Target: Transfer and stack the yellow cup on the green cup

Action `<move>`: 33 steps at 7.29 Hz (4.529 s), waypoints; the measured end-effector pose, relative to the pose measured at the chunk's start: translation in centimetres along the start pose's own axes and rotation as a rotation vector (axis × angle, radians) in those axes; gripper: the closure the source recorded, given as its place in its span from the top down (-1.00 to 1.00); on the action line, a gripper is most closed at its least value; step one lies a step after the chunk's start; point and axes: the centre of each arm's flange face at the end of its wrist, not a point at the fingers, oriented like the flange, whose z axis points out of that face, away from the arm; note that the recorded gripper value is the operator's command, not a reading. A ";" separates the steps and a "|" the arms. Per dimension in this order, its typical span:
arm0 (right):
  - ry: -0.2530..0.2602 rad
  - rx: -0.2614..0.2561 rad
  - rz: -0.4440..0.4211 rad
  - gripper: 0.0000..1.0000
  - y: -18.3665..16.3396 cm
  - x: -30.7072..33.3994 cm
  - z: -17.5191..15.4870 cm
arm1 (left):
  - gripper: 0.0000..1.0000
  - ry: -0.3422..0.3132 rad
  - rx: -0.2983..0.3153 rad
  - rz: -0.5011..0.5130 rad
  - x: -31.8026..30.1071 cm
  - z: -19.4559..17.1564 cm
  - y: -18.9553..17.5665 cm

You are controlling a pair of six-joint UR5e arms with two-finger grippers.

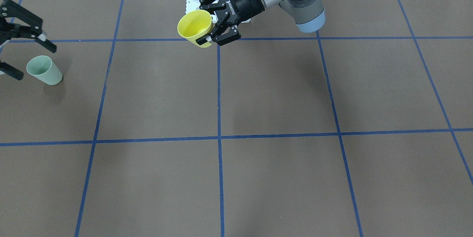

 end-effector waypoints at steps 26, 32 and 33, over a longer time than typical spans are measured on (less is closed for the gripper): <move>0.100 -0.004 0.204 -0.77 3.2 -21.5 20.3 | -0.18 -0.064 0.037 0.216 -3.1 0.2 5.4; 0.120 0.015 0.218 -1.00 2.0 -20.9 19.8 | 0.98 -0.066 0.026 0.212 -3.2 0.0 6.1; 0.127 0.018 0.223 -1.00 1.7 -20.6 19.6 | 0.98 -0.066 0.026 0.211 -3.2 0.0 6.1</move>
